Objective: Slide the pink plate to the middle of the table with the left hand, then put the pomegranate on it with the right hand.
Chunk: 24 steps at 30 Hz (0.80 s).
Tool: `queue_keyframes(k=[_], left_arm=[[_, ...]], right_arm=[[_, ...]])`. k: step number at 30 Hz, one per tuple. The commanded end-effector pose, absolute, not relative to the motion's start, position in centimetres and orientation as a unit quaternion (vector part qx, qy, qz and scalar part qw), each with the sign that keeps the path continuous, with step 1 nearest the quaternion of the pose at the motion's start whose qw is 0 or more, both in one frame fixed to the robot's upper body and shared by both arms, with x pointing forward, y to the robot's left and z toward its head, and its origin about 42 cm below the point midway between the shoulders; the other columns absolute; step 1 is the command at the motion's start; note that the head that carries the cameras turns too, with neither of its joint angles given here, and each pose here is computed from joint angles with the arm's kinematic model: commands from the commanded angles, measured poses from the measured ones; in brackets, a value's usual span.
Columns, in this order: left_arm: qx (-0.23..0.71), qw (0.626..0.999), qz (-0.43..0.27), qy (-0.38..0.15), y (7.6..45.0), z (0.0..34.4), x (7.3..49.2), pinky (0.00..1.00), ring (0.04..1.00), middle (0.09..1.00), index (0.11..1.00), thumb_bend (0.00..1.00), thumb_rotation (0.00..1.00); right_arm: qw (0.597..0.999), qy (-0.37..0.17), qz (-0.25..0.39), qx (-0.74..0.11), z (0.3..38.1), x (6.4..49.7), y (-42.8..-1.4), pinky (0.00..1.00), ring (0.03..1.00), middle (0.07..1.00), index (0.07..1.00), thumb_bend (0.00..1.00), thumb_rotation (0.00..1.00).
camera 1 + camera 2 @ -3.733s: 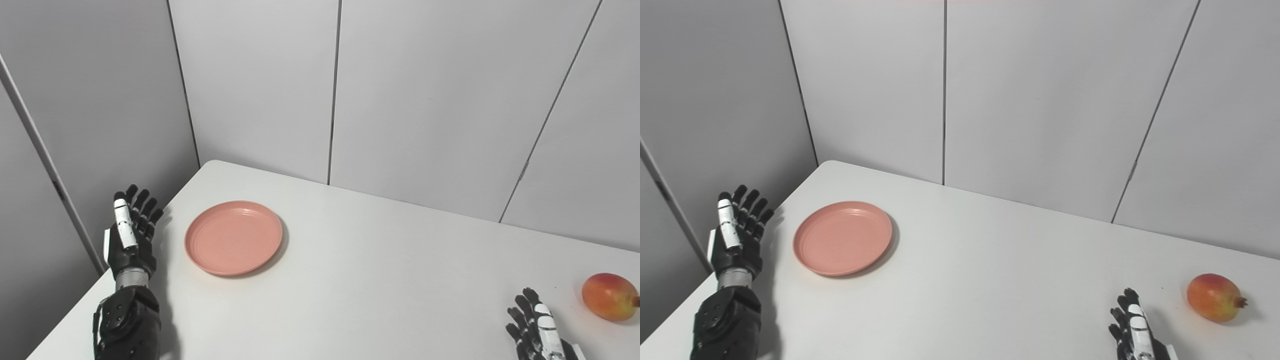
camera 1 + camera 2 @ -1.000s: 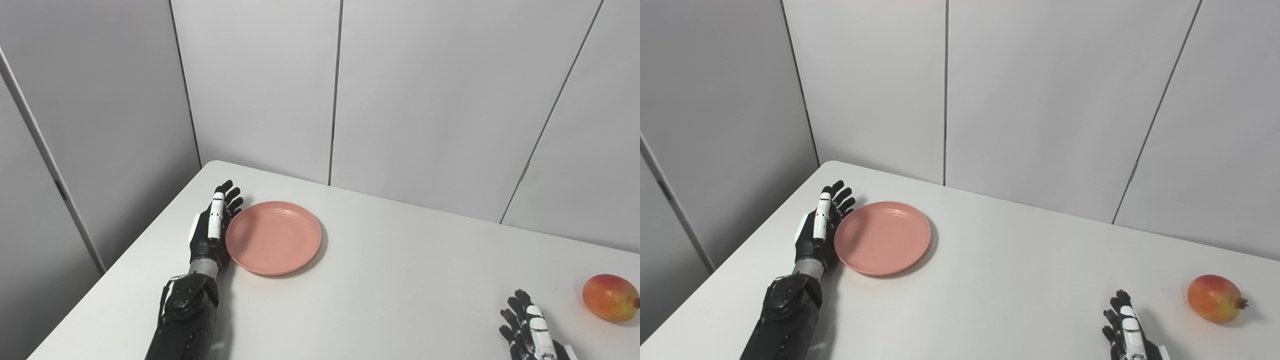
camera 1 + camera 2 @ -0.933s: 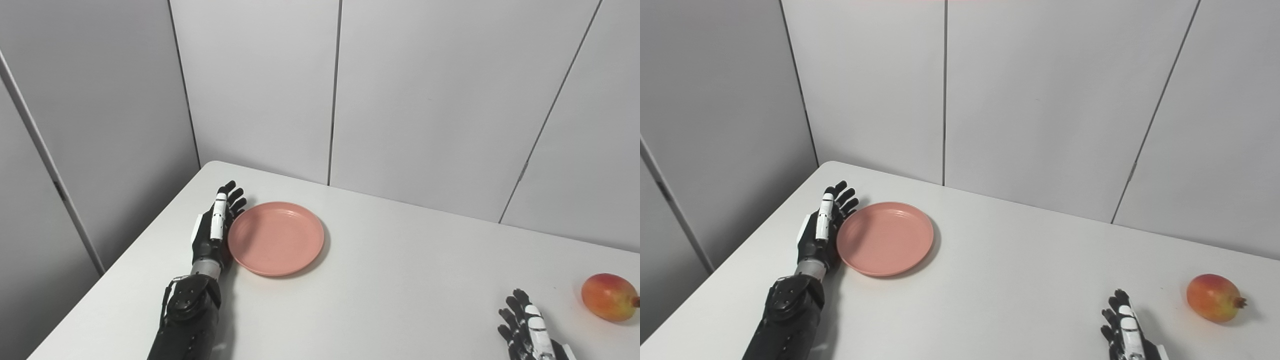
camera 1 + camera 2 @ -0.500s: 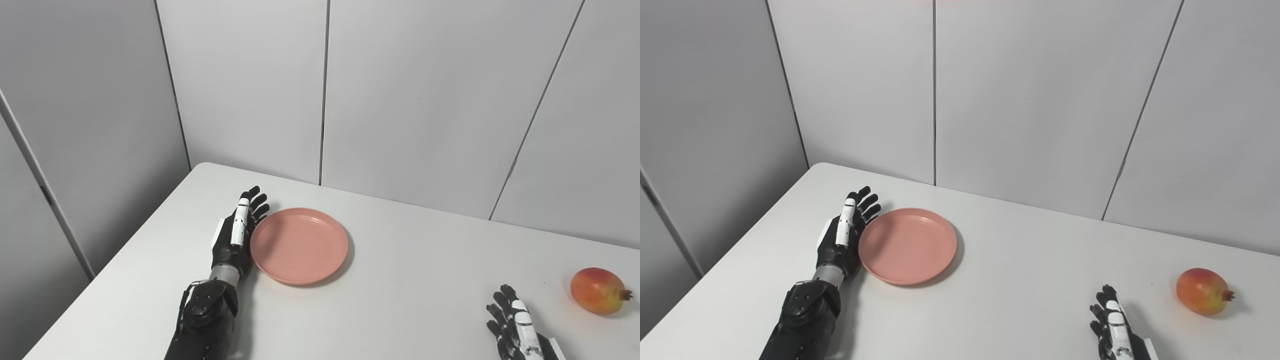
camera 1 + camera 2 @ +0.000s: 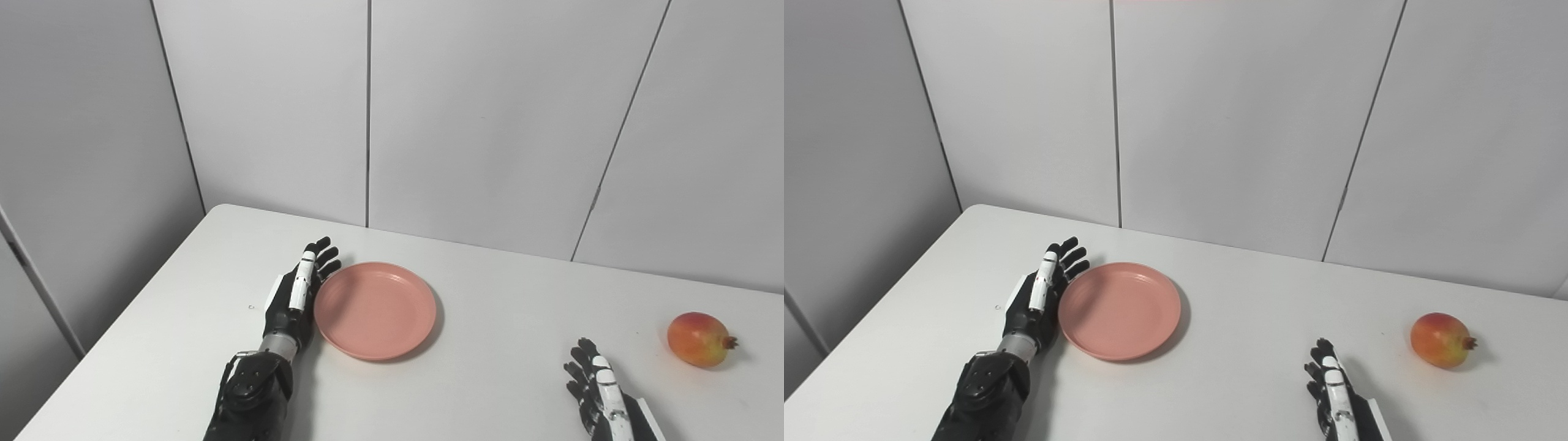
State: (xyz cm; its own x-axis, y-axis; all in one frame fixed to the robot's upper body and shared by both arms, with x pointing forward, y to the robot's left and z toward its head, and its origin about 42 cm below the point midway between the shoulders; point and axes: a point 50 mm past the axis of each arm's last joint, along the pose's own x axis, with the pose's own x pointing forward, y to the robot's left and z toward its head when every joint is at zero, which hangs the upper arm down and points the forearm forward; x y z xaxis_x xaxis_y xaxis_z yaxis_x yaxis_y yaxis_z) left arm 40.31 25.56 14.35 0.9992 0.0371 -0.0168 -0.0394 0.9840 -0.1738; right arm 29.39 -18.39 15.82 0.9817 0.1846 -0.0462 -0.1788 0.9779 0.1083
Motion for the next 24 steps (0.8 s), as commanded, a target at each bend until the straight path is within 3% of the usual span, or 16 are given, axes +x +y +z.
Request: queue_keyframes(k=[1, 24], left_arm=[[-0.09, 0.996, -0.006, 0.021, 23.9, 14.2, 40.5, 0.88, 0.881, 0.893, 0.873, 0.39, 1.0], [-0.059, 0.989, -0.124, 0.047, 14.7, 14.3, 39.1, 0.88, 0.894, 0.905, 0.887, 0.39, 1.0]], right_arm=[[0.994, -0.014, 0.097, 0.054, 17.1, 30.0, -17.9, 0.99, 0.966, 0.967, 0.965, 0.28, 1.0], [0.995, -0.024, 0.084, 0.044, 17.7, 30.5, -17.1, 0.98, 0.957, 0.963, 0.96, 0.3, 1.0]])
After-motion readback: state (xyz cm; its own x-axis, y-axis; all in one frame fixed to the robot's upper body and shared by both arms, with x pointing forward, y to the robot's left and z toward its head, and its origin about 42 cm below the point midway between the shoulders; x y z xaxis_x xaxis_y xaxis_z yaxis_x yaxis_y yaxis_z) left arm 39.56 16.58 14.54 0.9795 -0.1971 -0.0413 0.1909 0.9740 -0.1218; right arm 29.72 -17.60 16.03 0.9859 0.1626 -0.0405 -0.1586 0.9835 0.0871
